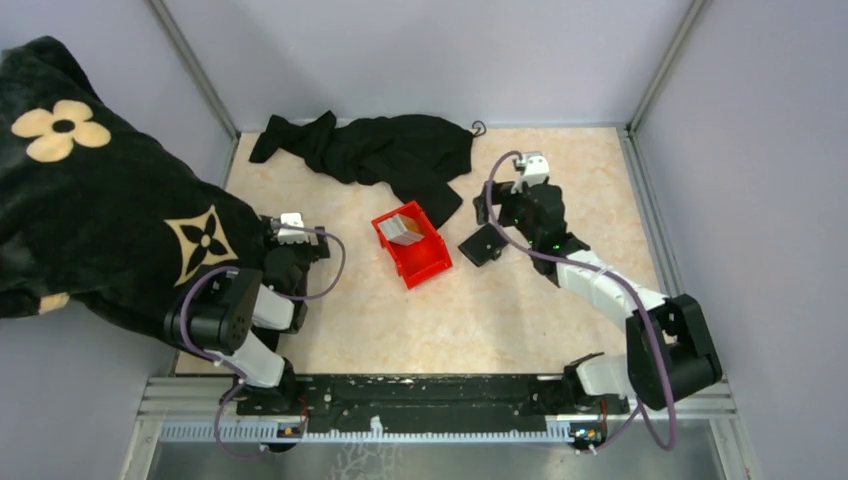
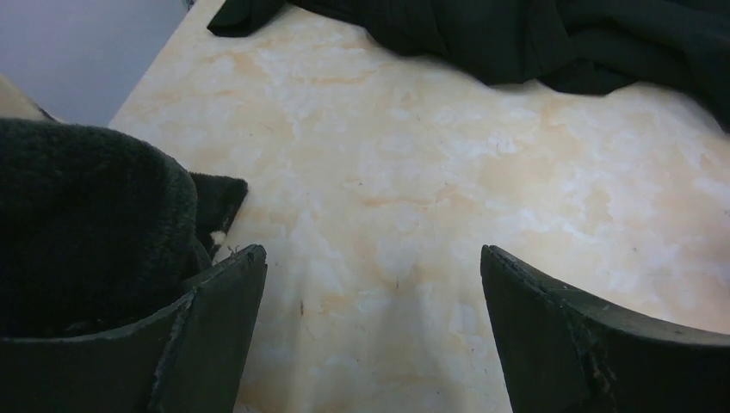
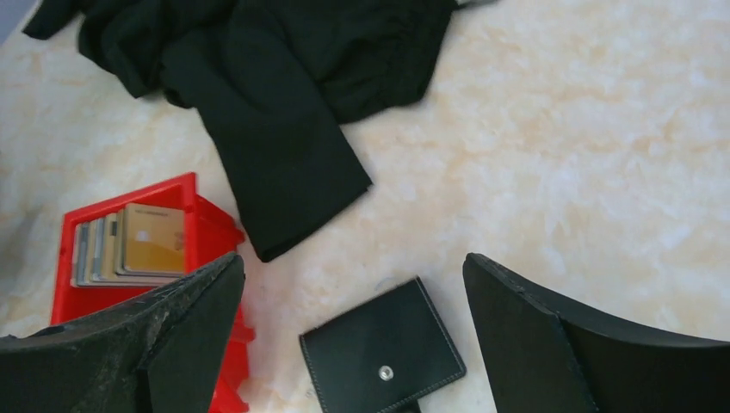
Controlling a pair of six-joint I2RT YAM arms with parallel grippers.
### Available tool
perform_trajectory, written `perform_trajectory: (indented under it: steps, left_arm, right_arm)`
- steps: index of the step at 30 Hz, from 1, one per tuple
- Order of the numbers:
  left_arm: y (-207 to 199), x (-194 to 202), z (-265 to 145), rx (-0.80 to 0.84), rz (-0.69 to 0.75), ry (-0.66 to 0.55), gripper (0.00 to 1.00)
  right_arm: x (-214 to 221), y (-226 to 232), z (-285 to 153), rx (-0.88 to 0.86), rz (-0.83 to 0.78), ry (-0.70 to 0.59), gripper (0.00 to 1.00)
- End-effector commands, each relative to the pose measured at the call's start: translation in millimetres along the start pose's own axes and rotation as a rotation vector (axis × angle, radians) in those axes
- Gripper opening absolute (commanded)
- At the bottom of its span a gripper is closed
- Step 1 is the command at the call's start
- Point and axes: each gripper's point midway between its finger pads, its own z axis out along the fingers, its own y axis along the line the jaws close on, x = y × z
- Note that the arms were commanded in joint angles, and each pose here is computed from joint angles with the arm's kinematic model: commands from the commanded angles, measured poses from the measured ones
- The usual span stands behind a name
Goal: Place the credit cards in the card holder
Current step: Pick up the credit card from the storage box.
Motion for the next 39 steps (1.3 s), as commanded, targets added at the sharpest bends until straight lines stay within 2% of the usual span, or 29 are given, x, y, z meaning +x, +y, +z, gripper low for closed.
perform_trajectory:
  steps: [1,4,7,10,13,19,30,39]
  left_arm:
    - [9,-29,-4,-0.045,-0.032,-0.076,1.0]
    - [15,-49,2,-0.088,-0.051,-0.052,1.0]
    - [13,-83,1,-0.089,-0.211,-0.068,1.0]
    - [-7,-110,-2,0.02,-0.32,-0.101,1.0]
    - [-21,-122,-5,0.084,-0.399,-0.057,1.0]
    - [-40,-120,-20,0.152,-0.512,0.015,1.0]
    - [-124,-81,-41,0.143,-0.336,0.218,1.0]
    - [-165,-55,-46,0.186,-0.31,0.301,1.0]
  right_arm:
    - [-81,17,-17,0.075,-0.172,-0.267,0.99]
    - [-93,14,-27,0.087,-0.094,-0.382,0.99]
    - [-103,31,-39,-0.027,-0.09,-0.518,0.99]
    - [-100,37,-27,-0.064,-0.044,-0.432,0.99]
    - [-93,48,-15,-0.111,-0.056,-0.324,0.99]
    - [-82,46,-20,-0.109,-0.024,-0.289,0.97]
    - [-21,15,-9,0.072,0.015,-0.011,0.91]
    - [18,16,-10,0.081,0.152,0.088,0.88]
